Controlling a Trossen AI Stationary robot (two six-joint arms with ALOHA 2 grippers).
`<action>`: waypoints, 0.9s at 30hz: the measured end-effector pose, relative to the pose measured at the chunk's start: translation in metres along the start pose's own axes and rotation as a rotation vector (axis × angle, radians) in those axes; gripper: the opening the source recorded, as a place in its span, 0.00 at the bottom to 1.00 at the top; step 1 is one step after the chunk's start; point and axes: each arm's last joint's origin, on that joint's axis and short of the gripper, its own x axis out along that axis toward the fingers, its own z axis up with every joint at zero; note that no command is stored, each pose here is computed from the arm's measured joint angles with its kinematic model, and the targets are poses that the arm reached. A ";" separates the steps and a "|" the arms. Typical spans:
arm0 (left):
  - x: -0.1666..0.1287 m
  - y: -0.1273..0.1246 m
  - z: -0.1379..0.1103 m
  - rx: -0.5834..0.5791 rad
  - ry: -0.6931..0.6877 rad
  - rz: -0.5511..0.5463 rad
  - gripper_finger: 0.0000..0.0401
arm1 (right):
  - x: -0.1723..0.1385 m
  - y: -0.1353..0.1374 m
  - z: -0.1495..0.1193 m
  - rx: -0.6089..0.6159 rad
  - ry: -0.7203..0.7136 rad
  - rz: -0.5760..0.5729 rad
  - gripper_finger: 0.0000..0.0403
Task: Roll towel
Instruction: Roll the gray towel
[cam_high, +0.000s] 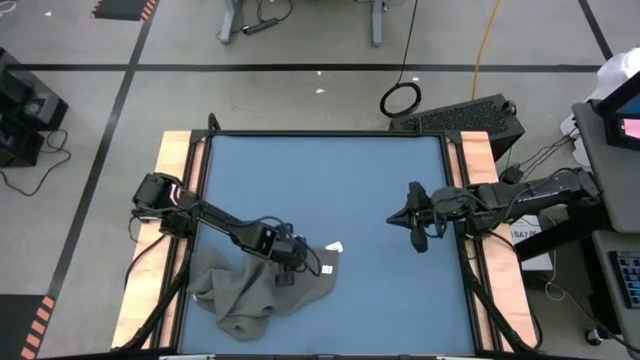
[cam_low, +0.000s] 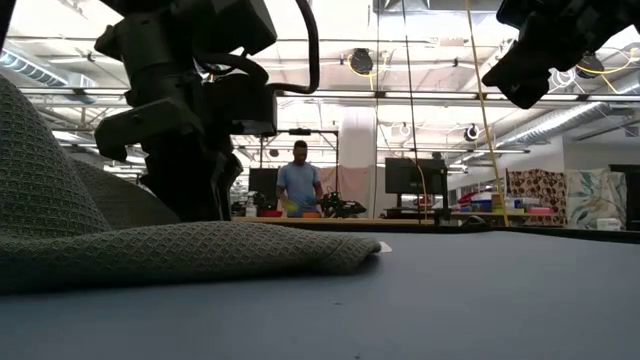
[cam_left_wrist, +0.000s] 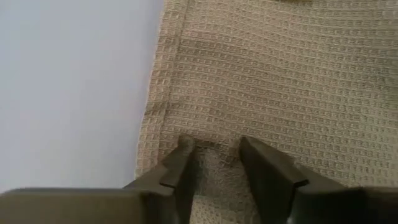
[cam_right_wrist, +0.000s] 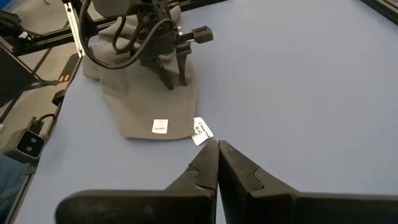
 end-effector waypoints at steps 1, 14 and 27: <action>0.000 0.000 0.000 0.000 0.000 -0.002 0.26 | 0.000 0.000 0.000 -0.001 0.000 0.000 0.00; -0.013 0.001 0.003 0.047 -0.040 0.036 0.02 | 0.002 0.000 0.001 -0.029 -0.011 -0.014 0.00; -0.058 0.003 0.035 0.136 -0.269 0.222 0.01 | 0.053 0.014 -0.008 -0.046 -0.055 -0.012 0.00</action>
